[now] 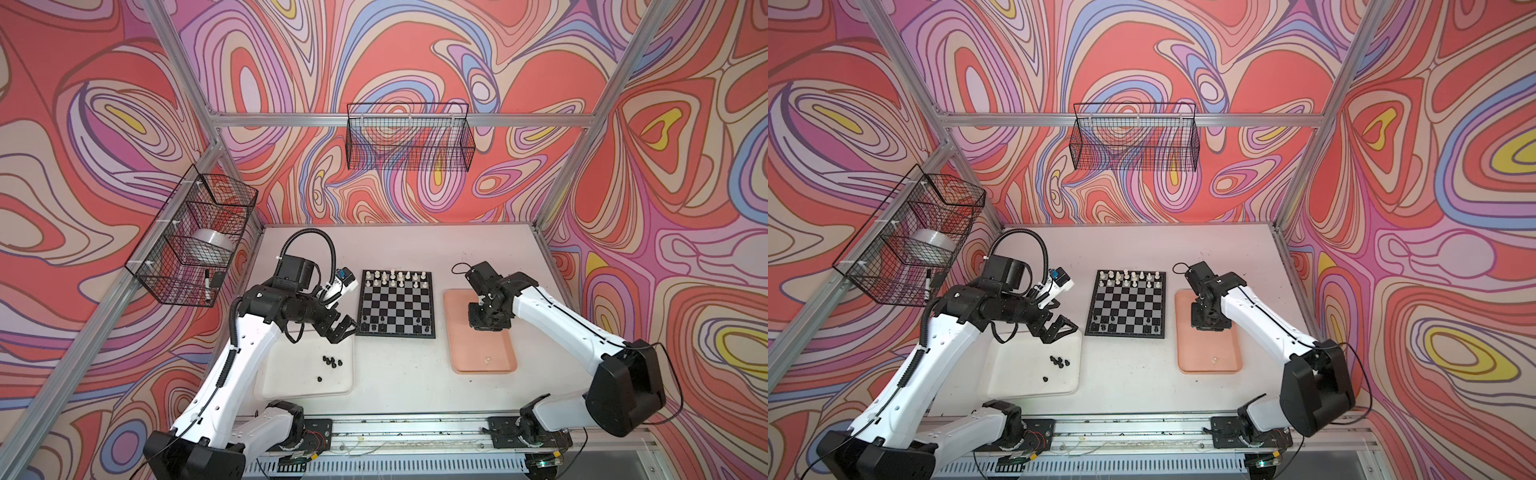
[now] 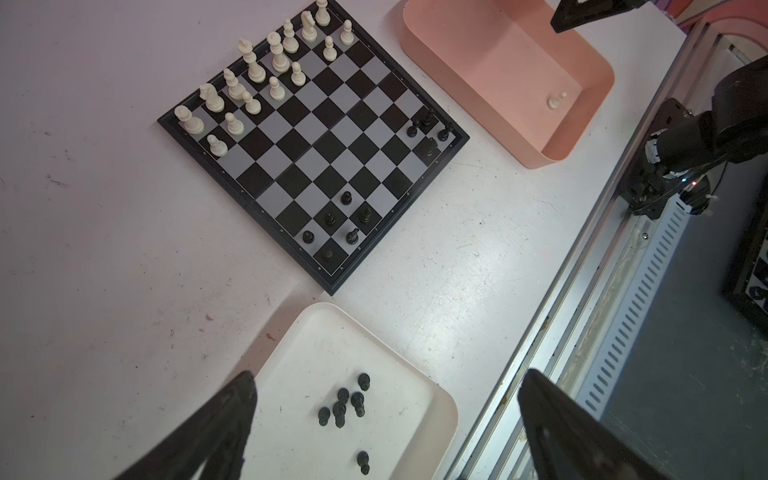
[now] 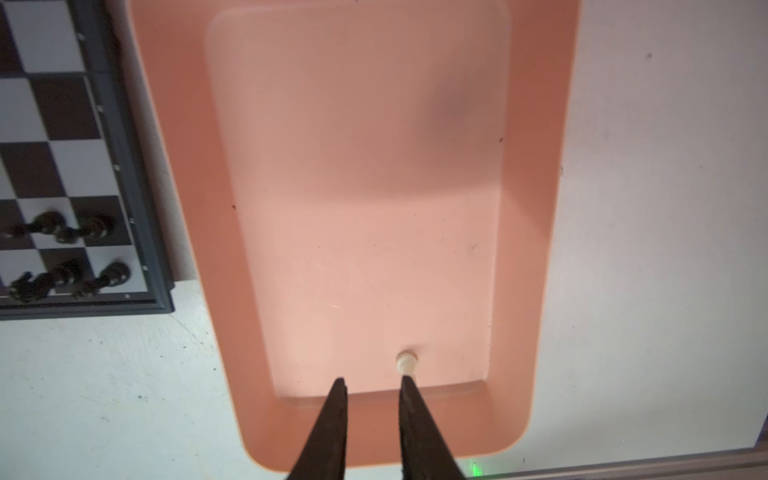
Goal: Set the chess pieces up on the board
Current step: 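Move the right gripper from the board back over the pink tray, then lower the open right gripper around the last cream pawn in the pink tray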
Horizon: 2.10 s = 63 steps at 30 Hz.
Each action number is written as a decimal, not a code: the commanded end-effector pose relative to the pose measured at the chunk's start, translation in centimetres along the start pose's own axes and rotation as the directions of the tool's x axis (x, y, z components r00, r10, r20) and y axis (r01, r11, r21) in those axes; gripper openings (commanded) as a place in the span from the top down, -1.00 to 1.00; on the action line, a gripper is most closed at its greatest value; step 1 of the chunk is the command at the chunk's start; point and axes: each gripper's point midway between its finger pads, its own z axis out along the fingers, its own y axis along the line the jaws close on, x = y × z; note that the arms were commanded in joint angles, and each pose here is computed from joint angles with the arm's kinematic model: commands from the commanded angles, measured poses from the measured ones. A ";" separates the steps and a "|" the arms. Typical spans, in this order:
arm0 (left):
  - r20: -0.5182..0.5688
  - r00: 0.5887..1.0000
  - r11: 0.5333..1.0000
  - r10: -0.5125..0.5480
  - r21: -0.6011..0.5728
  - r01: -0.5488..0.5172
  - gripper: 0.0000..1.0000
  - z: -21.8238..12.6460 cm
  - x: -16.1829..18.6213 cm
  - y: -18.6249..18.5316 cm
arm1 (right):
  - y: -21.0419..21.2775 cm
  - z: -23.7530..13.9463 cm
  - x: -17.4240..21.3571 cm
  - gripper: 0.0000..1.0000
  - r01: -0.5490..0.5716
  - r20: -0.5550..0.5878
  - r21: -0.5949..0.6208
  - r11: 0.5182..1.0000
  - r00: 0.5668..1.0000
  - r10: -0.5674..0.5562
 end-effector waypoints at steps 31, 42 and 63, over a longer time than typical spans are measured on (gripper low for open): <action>-0.046 0.989 0.987 0.140 0.080 -0.136 -0.95 1.3 -1.7 -1.6 | -2.1 5.2 6.3 0.46 -0.255 -0.155 0.021 0.967 0.954 0.255; -0.059 0.988 0.986 0.140 0.095 -0.134 -0.93 1.6 -1.4 -1.8 | -2.1 6.8 7.0 0.50 -0.263 -0.187 0.038 0.964 0.946 0.266; -0.061 0.987 0.985 0.148 0.099 -0.142 -0.91 1.6 -2.1 -2.0 | -2.8 7.2 6.4 0.59 -0.278 -0.140 0.072 0.958 0.948 0.285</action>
